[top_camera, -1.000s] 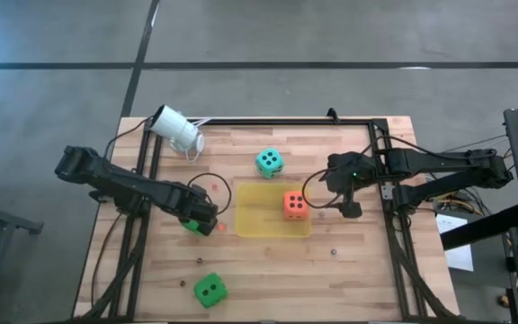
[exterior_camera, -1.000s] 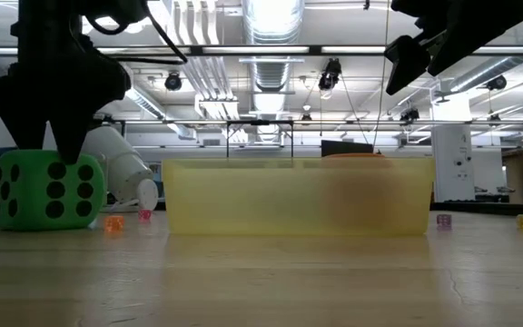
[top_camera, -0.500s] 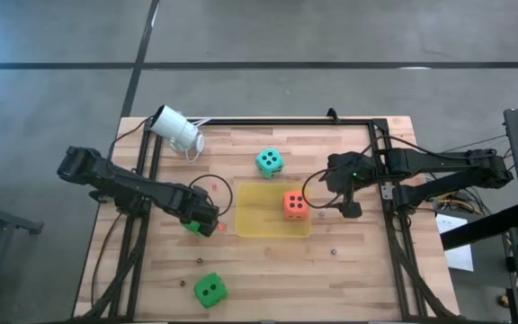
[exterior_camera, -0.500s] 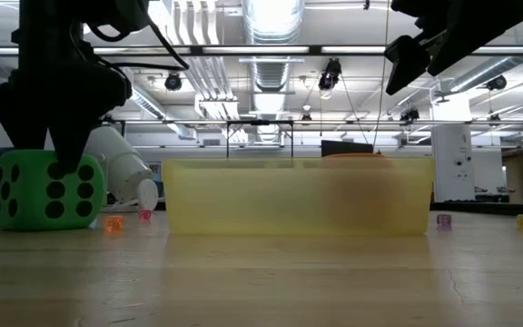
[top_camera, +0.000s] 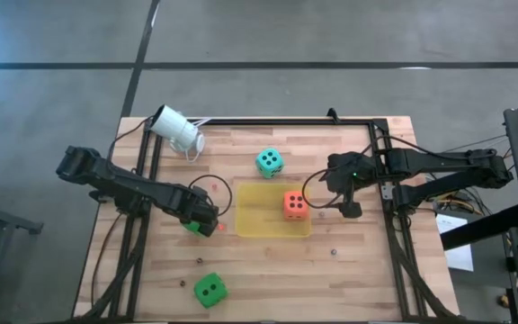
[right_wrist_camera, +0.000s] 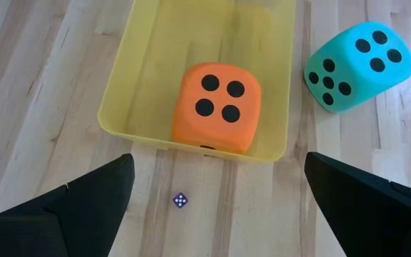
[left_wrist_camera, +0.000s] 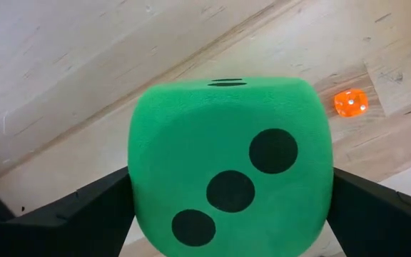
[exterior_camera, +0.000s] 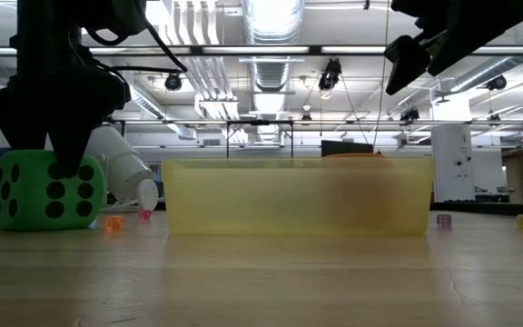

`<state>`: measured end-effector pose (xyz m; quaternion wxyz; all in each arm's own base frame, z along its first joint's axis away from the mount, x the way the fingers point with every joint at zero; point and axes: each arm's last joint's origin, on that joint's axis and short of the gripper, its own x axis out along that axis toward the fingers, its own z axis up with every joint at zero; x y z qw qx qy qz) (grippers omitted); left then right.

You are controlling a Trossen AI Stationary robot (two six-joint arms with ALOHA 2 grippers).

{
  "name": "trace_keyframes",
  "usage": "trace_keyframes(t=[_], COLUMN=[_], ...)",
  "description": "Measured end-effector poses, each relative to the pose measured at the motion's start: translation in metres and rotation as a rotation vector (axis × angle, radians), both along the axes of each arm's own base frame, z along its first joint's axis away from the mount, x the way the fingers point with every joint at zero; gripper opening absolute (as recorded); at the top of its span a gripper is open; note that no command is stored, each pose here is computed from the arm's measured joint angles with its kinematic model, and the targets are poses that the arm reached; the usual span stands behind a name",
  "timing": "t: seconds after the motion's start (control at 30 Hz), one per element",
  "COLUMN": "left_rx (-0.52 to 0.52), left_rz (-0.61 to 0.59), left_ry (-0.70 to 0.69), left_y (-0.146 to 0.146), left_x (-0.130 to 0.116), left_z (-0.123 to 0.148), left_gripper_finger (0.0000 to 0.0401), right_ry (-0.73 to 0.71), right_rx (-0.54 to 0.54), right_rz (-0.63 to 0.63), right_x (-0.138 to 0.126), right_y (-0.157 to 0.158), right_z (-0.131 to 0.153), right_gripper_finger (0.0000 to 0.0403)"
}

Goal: Pick & Place Dice
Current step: Put the top big green dice into the yellow bin

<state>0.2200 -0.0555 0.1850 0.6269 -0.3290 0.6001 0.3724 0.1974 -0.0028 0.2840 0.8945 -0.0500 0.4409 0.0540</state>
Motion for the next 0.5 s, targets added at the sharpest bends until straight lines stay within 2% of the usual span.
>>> trace_keyframes(t=[0.13,0.37,0.5], left_rx=[0.0,0.001,0.001], left_rz=[0.006,0.01,0.015], left_ry=[0.0,0.001,0.001], left_y=[0.0,0.0001,0.0001], left_x=[0.0,-0.0002,-0.0002], left_z=[0.0,0.0001,0.0002], left_gripper_finger=[0.0392,0.0348,0.0337], right_ry=[0.0,0.0,0.0], right_rx=[0.0,0.0,0.0], right_rz=[-0.001,0.0,0.0], right_x=[0.0,0.0001,0.0001], right_y=[-0.0001,0.0,0.0], right_z=[0.0,-0.0001,-0.0001], right_gripper_finger=[0.04,0.04,0.04])
